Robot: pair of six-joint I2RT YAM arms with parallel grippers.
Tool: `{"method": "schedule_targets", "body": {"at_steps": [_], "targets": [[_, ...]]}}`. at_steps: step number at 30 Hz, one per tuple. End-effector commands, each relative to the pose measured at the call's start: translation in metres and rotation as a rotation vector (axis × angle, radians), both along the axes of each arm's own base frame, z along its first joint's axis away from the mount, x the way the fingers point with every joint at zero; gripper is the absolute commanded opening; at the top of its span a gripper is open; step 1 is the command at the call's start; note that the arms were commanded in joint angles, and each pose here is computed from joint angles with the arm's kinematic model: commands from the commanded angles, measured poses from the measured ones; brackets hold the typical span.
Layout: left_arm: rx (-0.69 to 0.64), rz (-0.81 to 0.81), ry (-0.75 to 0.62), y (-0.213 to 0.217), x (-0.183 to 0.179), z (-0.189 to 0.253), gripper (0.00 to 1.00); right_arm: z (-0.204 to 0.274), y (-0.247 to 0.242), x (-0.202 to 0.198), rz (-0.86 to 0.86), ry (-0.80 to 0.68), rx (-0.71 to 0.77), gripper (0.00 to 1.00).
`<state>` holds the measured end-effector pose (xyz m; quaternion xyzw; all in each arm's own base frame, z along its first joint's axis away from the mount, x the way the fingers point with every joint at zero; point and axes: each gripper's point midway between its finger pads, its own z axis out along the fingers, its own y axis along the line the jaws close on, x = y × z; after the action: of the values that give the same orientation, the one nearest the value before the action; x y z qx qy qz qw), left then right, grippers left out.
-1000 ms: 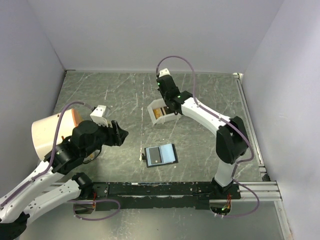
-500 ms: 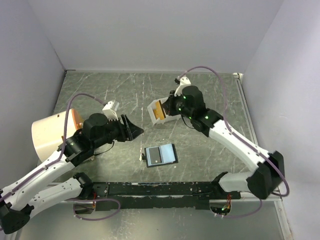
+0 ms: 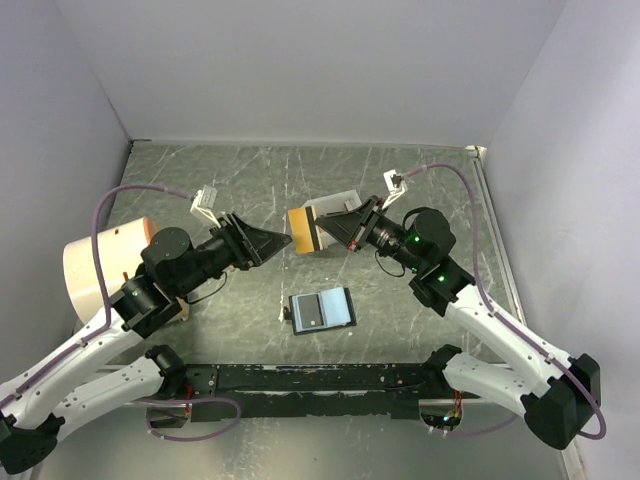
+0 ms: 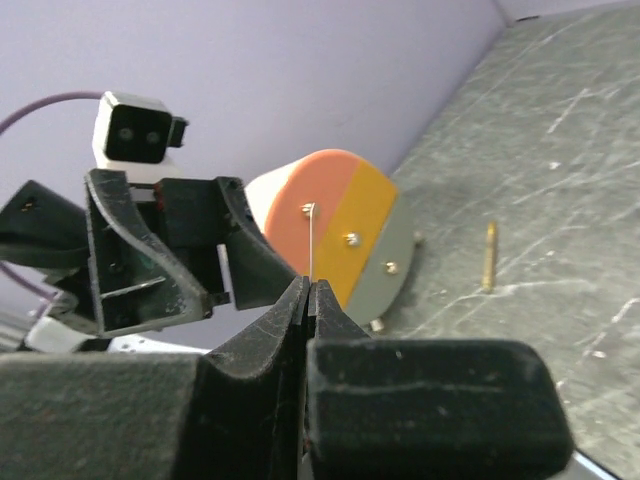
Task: Put the credit cards into the card holder
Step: Pick up the credit card from the storage box.
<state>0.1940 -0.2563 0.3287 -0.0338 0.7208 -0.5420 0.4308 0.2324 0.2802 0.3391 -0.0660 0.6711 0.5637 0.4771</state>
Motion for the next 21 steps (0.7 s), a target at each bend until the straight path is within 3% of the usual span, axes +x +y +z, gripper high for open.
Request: {"method": "schedule_targets", "body": {"at_steps": [1,7,11,17,19,21], "targets": [[-0.062,-0.012,-0.062,-0.005,0.000,0.025,0.70,0.020,0.010,-0.018,0.116,0.013,0.118,0.00],[-0.055,0.009,-0.051,-0.008,0.008,0.016,0.65,0.015,0.016,-0.018,0.157,0.044,0.145,0.00],[-0.071,0.004,-0.057,-0.009,0.008,0.017,0.49,0.003,0.018,-0.015,0.148,0.071,0.122,0.00],[-0.073,0.020,-0.059,-0.006,0.010,0.014,0.09,-0.019,0.021,-0.012,0.150,0.116,0.080,0.00],[-0.063,0.024,-0.058,-0.006,0.010,0.010,0.07,-0.025,0.021,-0.011,0.143,0.127,0.058,0.01],[-0.047,0.030,-0.050,-0.006,0.012,0.005,0.07,-0.031,0.019,-0.009,0.124,0.136,0.026,0.13]]}}
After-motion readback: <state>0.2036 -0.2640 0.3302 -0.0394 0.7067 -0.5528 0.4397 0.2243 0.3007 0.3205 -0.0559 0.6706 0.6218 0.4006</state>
